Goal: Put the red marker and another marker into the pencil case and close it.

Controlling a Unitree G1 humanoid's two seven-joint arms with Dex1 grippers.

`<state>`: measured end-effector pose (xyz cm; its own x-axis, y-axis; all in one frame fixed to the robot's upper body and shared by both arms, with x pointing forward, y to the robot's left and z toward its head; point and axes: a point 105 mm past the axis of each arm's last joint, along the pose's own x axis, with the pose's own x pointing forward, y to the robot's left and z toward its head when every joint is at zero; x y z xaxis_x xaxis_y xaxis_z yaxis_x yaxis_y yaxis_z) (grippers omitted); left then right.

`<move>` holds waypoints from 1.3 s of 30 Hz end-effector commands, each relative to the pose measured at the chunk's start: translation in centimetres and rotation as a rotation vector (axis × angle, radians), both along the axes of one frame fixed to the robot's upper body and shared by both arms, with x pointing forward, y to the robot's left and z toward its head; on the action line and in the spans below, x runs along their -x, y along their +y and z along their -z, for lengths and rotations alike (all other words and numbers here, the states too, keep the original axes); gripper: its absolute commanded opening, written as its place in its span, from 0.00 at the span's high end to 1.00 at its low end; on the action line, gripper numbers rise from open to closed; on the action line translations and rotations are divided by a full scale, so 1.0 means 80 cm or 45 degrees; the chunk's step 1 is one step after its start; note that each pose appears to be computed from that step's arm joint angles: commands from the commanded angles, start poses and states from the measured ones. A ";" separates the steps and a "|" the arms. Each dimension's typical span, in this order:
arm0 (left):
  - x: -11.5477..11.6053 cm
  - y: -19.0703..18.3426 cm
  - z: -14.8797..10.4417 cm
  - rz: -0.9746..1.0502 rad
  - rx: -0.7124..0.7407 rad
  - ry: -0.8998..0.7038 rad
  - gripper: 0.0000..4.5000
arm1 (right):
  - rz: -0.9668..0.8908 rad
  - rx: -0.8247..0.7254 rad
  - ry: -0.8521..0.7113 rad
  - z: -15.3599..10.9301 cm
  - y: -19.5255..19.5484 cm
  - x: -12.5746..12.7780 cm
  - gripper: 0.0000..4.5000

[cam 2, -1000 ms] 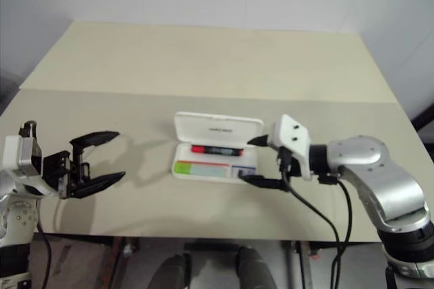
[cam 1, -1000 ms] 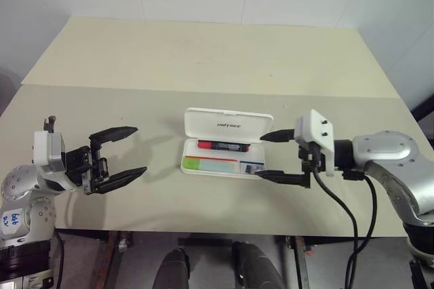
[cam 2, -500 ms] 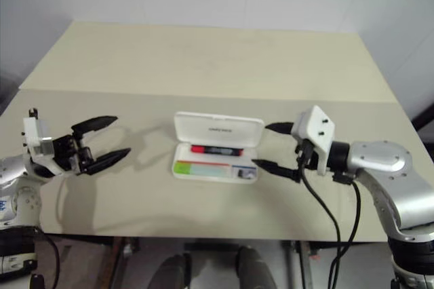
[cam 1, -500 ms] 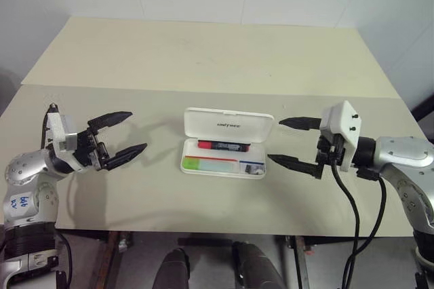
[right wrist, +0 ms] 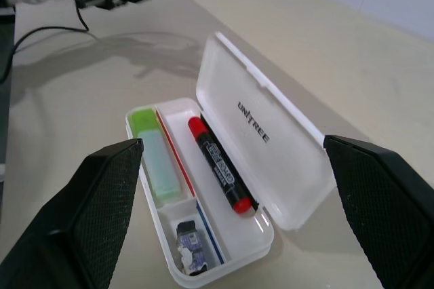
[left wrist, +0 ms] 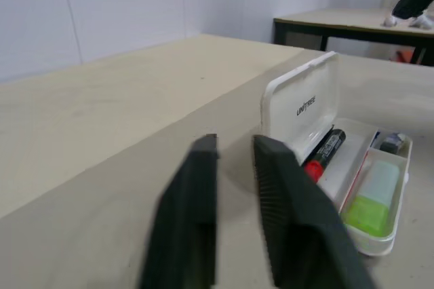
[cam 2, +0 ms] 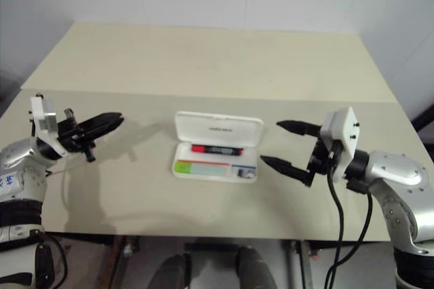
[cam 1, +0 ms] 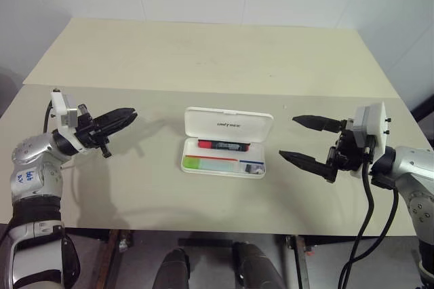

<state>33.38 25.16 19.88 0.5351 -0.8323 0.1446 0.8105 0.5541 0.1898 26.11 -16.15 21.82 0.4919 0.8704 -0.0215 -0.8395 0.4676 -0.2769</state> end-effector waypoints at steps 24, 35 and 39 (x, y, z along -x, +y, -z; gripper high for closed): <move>-0.094 -0.111 -0.009 0.133 -0.348 -0.059 0.99 | -0.072 -0.103 -0.035 -0.008 -0.034 0.039 0.00; -0.079 -0.154 -0.003 0.412 -0.314 0.006 0.99 | -0.018 -0.080 -0.073 -0.009 -0.030 0.032 0.00; -0.069 -0.163 0.006 0.524 -0.350 0.046 0.99 | 0.001 -0.073 -0.075 -0.009 -0.032 0.032 0.00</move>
